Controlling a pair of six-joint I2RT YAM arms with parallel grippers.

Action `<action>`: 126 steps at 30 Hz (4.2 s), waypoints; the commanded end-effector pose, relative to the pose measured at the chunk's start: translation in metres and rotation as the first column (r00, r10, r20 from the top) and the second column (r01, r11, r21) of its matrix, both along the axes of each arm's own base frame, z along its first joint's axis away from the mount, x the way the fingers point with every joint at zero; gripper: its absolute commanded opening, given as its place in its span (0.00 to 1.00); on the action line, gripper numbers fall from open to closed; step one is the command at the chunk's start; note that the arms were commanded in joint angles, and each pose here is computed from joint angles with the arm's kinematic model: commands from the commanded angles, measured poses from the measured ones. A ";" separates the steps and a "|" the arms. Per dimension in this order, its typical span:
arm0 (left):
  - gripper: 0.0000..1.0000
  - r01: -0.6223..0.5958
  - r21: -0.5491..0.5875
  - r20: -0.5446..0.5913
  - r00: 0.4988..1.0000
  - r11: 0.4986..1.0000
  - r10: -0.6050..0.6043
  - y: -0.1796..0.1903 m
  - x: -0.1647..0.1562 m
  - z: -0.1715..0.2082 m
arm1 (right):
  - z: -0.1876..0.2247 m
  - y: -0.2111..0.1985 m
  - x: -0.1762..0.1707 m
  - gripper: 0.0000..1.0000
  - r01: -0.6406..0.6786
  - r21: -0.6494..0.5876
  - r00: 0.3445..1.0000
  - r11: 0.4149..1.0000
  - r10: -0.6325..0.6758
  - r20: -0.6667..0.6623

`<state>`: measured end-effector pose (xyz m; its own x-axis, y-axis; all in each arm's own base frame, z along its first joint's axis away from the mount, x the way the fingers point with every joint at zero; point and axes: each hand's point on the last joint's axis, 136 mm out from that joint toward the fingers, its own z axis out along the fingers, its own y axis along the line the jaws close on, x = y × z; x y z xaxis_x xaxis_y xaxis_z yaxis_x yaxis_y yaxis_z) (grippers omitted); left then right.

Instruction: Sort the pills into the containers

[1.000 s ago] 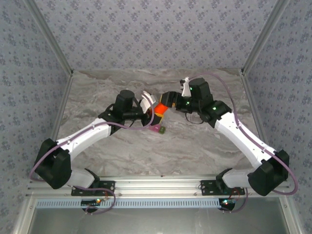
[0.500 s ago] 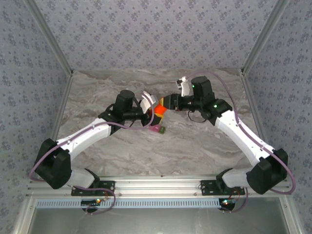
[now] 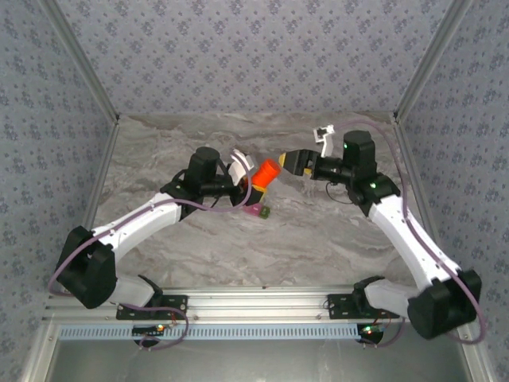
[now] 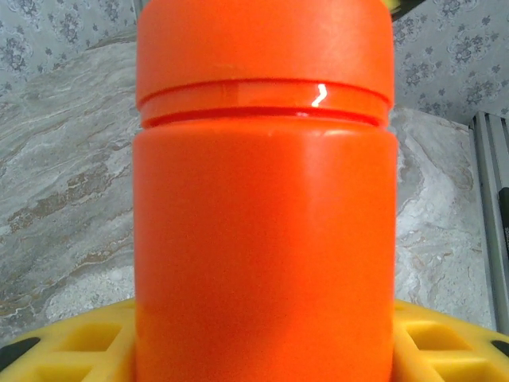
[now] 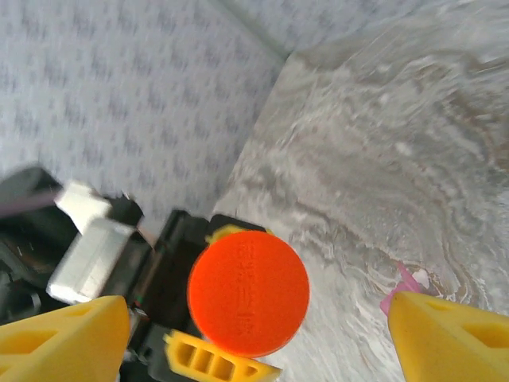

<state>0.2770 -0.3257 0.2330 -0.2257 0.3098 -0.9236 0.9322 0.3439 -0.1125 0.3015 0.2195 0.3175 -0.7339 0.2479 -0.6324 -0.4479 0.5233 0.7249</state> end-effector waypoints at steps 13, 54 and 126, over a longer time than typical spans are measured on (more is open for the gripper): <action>0.00 0.042 -0.066 0.088 0.996 0.997 -0.036 -0.004 -0.004 0.036 | -0.022 0.025 0.013 0.86 0.201 -0.082 0.966 0.976 -0.211 -0.147; 0.00 0.038 -0.078 0.096 0.995 0.996 -0.031 -0.002 -0.005 0.039 | -0.013 0.056 0.002 0.41 -0.080 -0.113 0.995 0.990 0.086 0.049; 0.00 0.023 -0.086 0.107 0.994 0.996 -0.014 -0.002 -0.001 0.042 | 0.006 0.040 -0.001 0.82 -0.355 0.015 0.915 0.935 0.344 0.211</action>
<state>0.2765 -0.3240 0.2484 -0.1826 0.2829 -0.9416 0.9363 0.3423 -0.0788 0.3091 0.2583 0.3019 -0.6862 0.0173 -0.7272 -0.6769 0.3509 0.6471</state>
